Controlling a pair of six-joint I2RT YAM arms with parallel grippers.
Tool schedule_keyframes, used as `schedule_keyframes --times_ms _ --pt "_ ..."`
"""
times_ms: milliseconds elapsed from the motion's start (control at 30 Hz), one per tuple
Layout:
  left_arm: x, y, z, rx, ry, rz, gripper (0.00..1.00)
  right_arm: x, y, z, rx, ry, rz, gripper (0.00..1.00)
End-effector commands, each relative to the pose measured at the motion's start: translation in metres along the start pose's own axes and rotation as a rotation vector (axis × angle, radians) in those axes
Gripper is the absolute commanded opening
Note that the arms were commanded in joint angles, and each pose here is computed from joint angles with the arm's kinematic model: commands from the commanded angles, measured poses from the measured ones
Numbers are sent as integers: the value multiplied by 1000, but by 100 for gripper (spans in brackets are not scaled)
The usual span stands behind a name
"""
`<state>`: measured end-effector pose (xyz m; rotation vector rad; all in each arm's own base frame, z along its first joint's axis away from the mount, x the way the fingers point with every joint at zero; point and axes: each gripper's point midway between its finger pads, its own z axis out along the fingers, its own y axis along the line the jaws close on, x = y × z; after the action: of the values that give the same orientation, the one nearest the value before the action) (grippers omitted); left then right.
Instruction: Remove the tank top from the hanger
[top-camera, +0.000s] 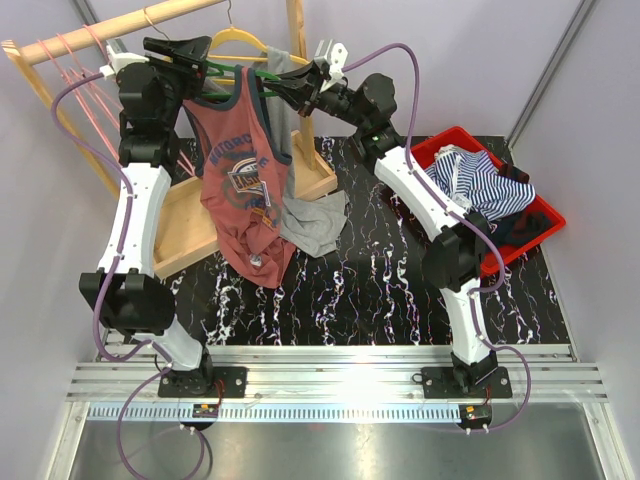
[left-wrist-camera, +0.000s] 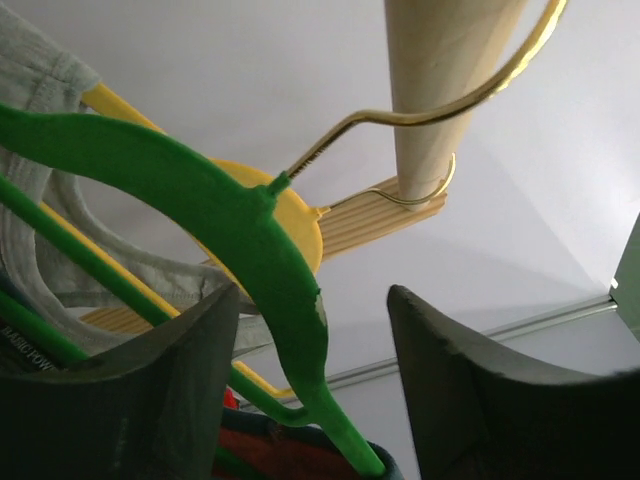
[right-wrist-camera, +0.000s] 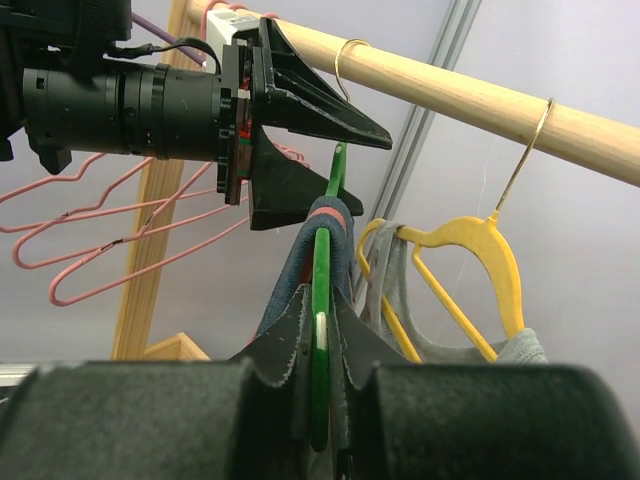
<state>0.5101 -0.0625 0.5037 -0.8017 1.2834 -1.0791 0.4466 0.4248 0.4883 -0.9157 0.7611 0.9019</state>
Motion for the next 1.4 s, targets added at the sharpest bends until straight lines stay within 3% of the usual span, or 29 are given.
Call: schedule_keyframes --times_ms 0,167,600,933,1367 --pt "-9 -51 -9 165 -6 37 60 -52 9 -1 -43 -70 -65 0" --pt "-10 -67 -14 237 -7 81 50 -51 8 -1 -40 -68 -63 0" --pt "-14 -95 -28 356 -28 134 47 -48 7 -1 -34 -64 -58 0" --pt "-4 -94 -41 385 11 125 45 -56 9 -8 -34 -71 -41 0" --pt "11 -106 -70 451 74 159 43 -45 42 -28 -148 -56 -35 0"
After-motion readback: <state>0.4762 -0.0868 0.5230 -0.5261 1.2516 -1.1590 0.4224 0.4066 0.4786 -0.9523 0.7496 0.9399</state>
